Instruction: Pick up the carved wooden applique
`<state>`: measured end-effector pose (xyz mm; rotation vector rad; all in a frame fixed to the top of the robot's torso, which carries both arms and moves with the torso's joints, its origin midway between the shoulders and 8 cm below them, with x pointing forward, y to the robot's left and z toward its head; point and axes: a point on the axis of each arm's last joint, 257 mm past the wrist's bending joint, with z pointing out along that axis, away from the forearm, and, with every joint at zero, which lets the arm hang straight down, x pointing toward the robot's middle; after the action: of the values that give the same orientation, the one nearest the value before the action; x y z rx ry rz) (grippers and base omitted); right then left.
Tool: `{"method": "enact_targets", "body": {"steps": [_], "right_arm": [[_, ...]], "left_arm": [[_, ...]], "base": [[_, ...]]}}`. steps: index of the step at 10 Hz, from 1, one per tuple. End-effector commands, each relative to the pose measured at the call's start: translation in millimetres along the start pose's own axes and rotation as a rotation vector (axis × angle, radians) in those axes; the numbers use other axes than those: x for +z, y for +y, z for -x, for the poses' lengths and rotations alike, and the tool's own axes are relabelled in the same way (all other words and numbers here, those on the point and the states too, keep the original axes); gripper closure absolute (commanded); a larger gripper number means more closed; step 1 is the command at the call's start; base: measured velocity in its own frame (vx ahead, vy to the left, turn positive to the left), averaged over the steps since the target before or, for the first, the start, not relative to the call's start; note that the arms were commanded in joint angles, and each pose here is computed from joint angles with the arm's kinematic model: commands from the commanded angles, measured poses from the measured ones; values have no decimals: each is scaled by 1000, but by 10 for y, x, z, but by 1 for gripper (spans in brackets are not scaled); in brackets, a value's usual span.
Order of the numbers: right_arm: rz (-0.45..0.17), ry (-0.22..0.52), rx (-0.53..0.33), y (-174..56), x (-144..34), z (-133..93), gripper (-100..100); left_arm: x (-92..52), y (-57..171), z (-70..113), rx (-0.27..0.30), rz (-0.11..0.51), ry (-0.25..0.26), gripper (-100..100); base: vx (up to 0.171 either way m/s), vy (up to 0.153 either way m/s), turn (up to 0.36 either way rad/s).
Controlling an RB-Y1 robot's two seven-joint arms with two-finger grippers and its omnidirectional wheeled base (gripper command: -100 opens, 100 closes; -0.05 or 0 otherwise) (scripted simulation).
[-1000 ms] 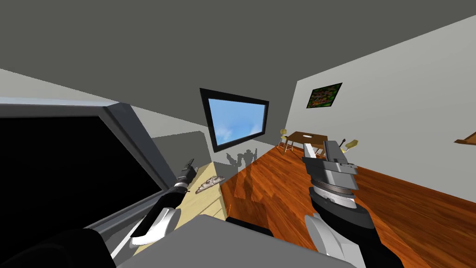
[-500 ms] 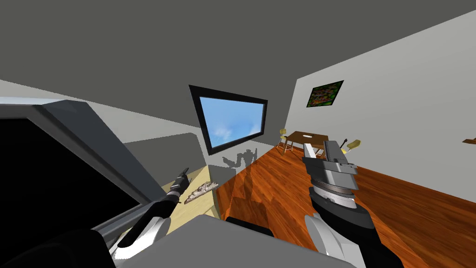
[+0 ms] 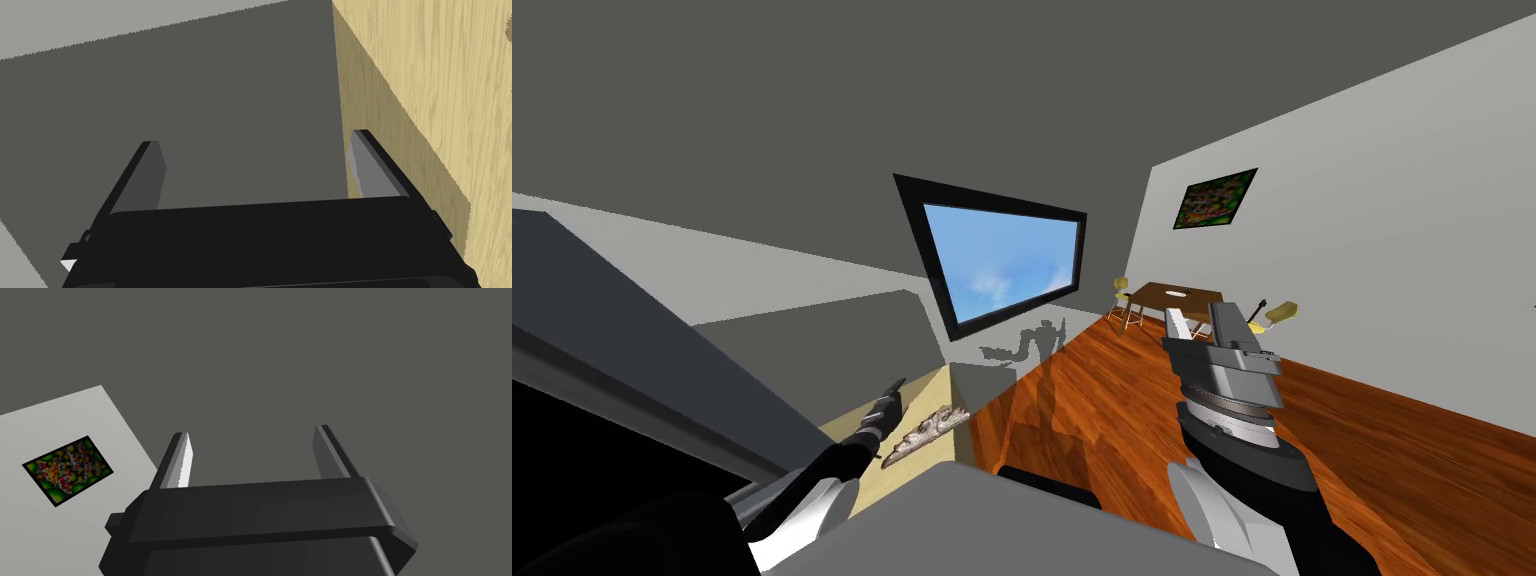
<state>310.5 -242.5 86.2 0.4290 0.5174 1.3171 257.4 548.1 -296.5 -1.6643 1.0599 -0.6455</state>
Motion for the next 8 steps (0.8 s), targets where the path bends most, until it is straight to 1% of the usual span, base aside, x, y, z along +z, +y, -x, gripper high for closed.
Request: {"method": "enact_targets", "body": {"steps": [1, 2, 3, 4, 5, 6, 7, 8], "right_arm": [[0, 0, 0, 0, 0, 0, 0], [0, 0, 0, 0, 0, 0, 0], [0, 0, 0, 0, 0, 0, 0], [0, 0, 0, 0, 0, 0, 0], [0, 0, 0, 0, 0, 0, 0], [0, 0, 0, 0, 0, 0, 0], [0, 0, 0, 0, 0, 0, 0], [0, 0, 0, 0, 0, 0, 0]], "left_arm": [[-69, 324, 302, 4, 98, -41, -100], [-73, 355, 302, 4, 110, -42, -100], [-141, 609, 536, 5, 186, -75, -100], [-149, 650, 540, 4, 200, -76, -100], [-234, 874, 758, 3, 267, -107, -100], [-251, 938, 766, 1, 289, -109, -100], [-352, 1141, 960, -3, 353, -136, -100], [-381, 1222, 977, -6, 380, -140, -100]], "base": [[122, -54, -13], [123, -48, -3], [163, -36, -16], [138, -37, -8], [148, -49, -22], [125, -20, 1], [172, -14, -25], [135, -9, -5]]}}
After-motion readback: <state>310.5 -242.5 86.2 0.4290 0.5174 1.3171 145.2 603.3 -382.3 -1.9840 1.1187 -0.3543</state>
